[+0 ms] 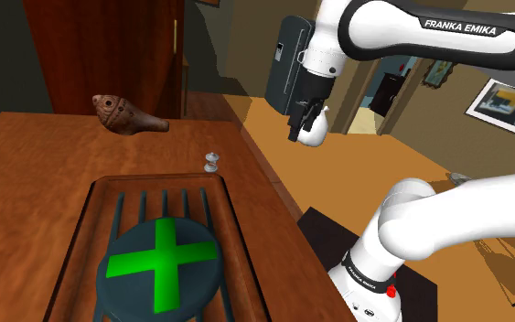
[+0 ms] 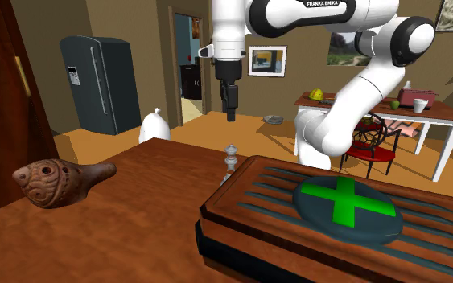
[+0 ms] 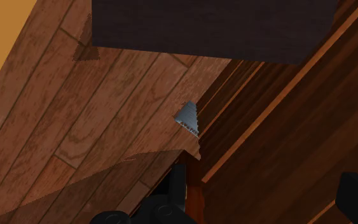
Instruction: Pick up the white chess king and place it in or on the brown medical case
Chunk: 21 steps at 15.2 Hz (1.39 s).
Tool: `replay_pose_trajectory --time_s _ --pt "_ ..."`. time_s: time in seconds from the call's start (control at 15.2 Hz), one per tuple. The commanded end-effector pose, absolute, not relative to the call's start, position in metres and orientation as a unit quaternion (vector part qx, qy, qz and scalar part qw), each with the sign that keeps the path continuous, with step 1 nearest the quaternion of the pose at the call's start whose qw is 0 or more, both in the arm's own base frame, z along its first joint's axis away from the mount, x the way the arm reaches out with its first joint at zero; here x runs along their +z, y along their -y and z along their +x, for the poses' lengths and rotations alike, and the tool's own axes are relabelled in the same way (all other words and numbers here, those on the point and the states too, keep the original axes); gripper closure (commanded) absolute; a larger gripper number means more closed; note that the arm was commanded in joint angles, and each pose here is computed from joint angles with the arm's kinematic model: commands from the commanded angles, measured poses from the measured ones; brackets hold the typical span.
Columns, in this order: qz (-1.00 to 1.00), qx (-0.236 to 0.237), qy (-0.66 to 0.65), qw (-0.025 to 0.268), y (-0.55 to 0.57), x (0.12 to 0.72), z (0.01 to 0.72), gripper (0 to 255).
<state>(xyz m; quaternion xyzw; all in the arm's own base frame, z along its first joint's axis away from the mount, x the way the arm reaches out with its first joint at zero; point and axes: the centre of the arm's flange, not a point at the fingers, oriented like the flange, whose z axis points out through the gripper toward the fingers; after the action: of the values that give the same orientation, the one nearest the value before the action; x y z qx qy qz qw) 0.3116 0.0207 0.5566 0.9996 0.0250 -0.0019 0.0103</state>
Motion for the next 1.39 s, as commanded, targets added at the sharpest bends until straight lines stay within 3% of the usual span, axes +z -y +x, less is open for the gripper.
replay_pose_trajectory --time_s 0.0,1.32 --pt "1.0 -0.002 -0.025 0.01 -0.021 0.557 0.312 0" --pt "1.0 0.0 -0.004 -0.007 -0.275 0.597 0.334 0"
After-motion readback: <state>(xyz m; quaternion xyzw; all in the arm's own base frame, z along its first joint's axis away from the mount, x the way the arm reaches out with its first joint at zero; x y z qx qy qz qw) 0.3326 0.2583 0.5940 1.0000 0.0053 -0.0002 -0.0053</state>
